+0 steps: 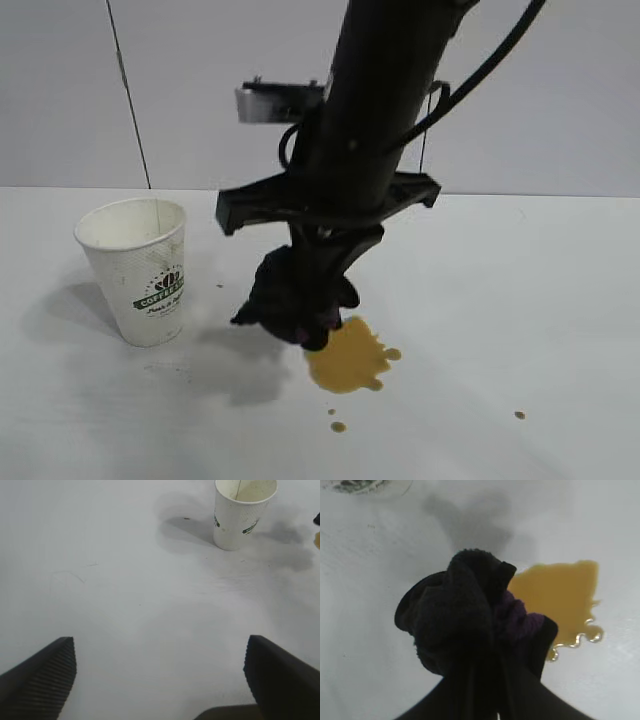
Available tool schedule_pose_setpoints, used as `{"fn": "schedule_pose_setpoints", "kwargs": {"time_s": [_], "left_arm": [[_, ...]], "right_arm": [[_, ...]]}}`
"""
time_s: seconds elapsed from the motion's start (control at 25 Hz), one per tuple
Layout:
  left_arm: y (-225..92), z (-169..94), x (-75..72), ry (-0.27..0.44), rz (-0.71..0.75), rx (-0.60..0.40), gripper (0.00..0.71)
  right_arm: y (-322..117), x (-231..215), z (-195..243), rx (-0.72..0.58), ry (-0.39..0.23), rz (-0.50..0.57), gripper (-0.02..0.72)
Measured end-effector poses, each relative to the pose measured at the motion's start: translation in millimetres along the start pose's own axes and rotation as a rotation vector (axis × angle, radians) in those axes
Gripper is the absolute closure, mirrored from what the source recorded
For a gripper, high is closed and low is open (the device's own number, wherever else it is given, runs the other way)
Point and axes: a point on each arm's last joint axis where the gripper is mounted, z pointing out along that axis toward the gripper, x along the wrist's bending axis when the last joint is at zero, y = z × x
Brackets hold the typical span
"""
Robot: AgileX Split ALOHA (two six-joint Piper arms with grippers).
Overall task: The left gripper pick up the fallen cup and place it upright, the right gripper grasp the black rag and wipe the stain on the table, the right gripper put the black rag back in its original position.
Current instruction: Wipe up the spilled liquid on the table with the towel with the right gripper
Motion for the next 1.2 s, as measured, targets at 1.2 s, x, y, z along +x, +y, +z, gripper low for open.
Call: {"fn": "schedule_pose_setpoints", "kwargs": {"time_s": [1.2], "left_arm": [[0, 0, 0.0, 0.000, 0.000, 0.000, 0.056]], "right_arm": [[-4, -9, 51, 0.078, -0.112, -0.069, 0.660]]}}
